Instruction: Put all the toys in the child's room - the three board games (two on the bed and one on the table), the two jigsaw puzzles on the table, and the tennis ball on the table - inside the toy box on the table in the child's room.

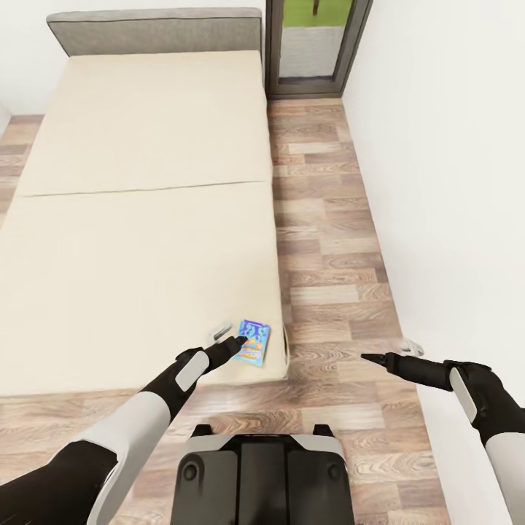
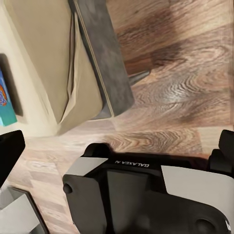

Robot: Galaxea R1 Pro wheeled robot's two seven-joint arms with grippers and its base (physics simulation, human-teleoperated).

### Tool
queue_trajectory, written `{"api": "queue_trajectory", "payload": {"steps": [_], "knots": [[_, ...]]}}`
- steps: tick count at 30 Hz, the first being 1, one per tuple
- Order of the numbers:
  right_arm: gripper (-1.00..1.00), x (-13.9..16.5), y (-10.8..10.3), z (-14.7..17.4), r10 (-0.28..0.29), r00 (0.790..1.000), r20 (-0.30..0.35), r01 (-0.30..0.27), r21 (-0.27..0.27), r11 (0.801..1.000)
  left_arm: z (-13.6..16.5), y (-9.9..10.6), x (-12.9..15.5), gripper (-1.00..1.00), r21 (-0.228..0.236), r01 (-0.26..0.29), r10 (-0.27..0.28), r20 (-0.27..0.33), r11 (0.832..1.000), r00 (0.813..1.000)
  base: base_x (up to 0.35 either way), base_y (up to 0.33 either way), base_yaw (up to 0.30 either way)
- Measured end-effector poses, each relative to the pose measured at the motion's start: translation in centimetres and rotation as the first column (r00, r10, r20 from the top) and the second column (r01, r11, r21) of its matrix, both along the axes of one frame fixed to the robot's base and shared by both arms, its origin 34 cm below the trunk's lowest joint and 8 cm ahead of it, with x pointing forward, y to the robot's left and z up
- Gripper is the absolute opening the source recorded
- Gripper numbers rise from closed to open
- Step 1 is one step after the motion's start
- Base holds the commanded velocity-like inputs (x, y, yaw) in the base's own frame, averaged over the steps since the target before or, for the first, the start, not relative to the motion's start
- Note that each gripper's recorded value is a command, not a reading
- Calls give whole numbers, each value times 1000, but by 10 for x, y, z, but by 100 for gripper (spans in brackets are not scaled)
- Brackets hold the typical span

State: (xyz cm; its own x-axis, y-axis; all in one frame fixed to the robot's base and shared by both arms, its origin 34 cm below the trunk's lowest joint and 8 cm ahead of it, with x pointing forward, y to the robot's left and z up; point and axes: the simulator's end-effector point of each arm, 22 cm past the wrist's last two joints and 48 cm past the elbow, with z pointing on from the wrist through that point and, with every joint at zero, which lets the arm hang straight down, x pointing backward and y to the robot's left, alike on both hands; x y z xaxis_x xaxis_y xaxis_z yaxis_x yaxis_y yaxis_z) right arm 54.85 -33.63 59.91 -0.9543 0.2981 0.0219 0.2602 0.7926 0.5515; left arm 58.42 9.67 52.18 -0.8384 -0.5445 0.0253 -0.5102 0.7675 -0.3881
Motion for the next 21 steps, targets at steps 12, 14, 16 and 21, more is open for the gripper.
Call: {"api": "queue_trajectory", "payload": {"steps": [12, 14, 16, 21], "knots": [[100, 0, 0, 0, 0, 1000, 0, 0, 0, 1000, 0, -1, 0, 100, -1, 2, -2, 1, 1000, 1000, 0, 0, -220], [100, 0, 0, 0, 0, 1000, 0, 0, 0, 1000, 0, -1, 0, 100, -2, 2, -2, 1, 1000, 1000, 0, 0, -98], [100, 0, 0, 0, 0, 1000, 0, 0, 0, 1000, 0, -1, 0, 100, -2, 2, -2, 1, 1000, 1000, 0, 0, -70], [100, 0, 0, 0, 0, 1000, 0, 0, 0, 1000, 0, -1, 0, 100, -2, 2, -2, 1, 1000, 1000, 0, 0, -40]]}}
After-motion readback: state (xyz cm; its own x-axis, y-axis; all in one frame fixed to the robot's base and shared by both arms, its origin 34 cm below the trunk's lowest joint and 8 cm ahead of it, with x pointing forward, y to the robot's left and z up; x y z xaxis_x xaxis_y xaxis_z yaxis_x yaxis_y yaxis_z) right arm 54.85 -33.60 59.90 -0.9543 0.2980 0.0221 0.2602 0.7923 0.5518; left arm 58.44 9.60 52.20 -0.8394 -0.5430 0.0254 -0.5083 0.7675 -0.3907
